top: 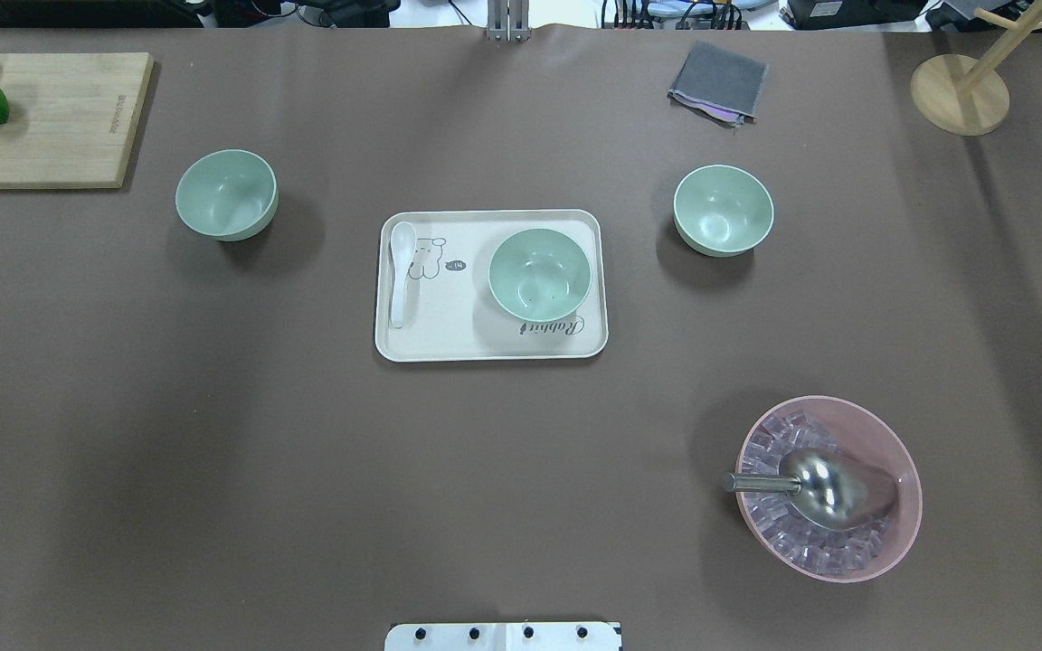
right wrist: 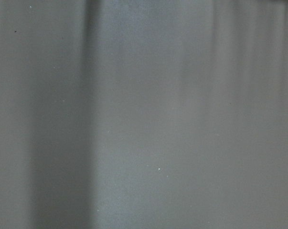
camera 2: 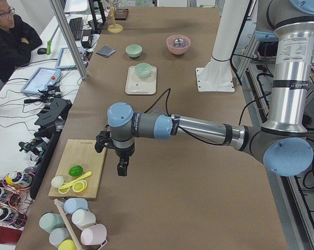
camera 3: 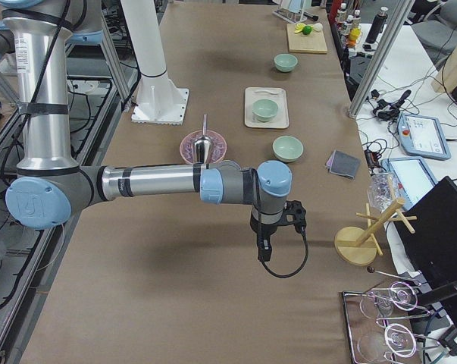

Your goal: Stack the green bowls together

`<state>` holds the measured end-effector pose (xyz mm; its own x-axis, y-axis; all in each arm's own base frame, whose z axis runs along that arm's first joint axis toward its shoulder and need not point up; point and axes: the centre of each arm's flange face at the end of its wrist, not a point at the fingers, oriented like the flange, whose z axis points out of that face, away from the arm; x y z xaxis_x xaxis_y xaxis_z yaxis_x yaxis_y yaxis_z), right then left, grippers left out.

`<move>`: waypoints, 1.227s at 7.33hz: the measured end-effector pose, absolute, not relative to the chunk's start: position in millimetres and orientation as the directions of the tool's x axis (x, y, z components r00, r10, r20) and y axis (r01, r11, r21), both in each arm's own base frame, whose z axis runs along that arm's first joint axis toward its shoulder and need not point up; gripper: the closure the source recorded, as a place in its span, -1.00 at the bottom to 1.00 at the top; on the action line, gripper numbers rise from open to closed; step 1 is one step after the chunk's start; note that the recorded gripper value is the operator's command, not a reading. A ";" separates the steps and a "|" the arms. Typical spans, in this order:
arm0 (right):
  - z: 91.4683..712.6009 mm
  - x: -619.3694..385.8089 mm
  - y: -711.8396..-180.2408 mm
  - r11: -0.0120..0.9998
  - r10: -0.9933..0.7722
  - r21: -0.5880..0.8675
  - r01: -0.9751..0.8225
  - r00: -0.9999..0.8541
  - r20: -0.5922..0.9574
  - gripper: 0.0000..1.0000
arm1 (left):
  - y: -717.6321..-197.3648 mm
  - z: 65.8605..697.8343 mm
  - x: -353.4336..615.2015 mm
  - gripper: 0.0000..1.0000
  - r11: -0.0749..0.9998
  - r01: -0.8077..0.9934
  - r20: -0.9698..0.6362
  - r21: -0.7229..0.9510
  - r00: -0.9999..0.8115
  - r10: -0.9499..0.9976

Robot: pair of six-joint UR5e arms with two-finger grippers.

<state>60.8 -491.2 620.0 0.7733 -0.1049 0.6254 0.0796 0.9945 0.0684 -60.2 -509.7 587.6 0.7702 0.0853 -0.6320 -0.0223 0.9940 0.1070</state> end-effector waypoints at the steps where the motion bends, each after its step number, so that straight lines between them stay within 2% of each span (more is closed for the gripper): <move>1: 618.5 60.5 -492.4 0.994 -0.106 0.071 0.079 0.772 0.627 -1.00 | -509.7 587.3 -59.8 -0.96 0.994 -0.022 -0.633 0.107 0.770 0.085; 9: 603.2 59.9 -503.0 0.992 -0.124 0.099 0.079 0.773 0.622 -1.00 | -517.5 584.7 -47.6 -0.96 0.991 -0.048 -0.627 0.121 0.771 0.114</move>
